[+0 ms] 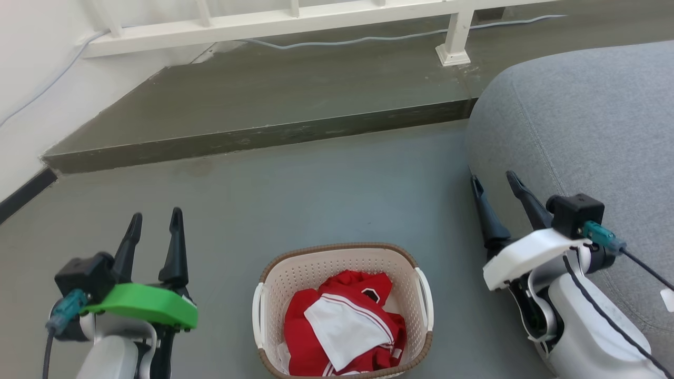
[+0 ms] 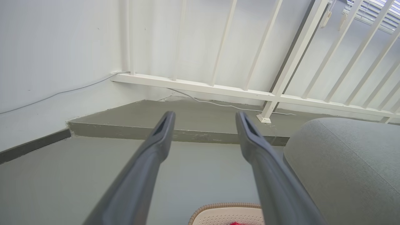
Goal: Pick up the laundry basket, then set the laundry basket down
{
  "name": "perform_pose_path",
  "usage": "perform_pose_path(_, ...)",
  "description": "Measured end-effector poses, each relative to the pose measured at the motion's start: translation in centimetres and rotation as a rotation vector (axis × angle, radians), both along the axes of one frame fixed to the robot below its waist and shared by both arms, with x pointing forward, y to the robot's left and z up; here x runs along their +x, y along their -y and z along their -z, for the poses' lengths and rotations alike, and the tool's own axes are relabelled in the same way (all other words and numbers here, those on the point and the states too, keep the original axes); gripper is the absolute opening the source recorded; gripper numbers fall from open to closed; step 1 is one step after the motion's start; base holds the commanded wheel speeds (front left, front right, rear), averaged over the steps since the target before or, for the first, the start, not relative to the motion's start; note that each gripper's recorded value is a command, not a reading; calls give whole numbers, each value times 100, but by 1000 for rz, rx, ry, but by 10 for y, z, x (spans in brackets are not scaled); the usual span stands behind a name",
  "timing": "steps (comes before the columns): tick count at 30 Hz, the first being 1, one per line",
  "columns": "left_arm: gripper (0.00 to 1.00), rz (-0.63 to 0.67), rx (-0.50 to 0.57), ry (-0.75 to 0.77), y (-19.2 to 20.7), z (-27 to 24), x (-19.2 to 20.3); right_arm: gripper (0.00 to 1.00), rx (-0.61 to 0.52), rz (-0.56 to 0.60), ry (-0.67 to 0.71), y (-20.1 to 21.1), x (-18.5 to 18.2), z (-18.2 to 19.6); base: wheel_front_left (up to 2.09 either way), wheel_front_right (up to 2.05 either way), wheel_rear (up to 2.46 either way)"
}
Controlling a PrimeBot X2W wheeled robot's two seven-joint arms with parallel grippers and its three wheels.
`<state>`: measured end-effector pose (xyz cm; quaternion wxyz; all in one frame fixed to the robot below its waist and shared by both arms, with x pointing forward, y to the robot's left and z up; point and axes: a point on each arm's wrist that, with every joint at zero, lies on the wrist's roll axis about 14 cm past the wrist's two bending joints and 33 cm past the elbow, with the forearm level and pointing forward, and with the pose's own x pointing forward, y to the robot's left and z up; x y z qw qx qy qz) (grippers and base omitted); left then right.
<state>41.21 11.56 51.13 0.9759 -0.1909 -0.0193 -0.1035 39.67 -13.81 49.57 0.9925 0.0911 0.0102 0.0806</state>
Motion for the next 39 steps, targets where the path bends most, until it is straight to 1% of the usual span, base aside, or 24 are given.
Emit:
perform_pose_path(4, 100, -22, 0, -16, -4, 7, -8, 100, -6, 13, -21, 4, -9, 9, 0, 0, 0)
perform_pose_path(13, 100, -36, 0, -39, -5, 17, -17, 100, -9, 29, -19, 6, -16, 11, 0, 0, 0)
perform_pose_path(20, 100, -30, -1, -20, -4, 12, -18, 100, -12, 42, -2, 9, -17, 6, 0, 0, 0)
perform_pose_path(27, 100, -28, 22, -19, -6, 14, -21, 100, -12, 43, -11, 10, -24, 11, 0, 0, 0)
perform_pose_path(39, 100, -28, 16, -28, -4, 18, -25, 100, -7, 46, -11, 9, -27, 12, 0, 0, 0)
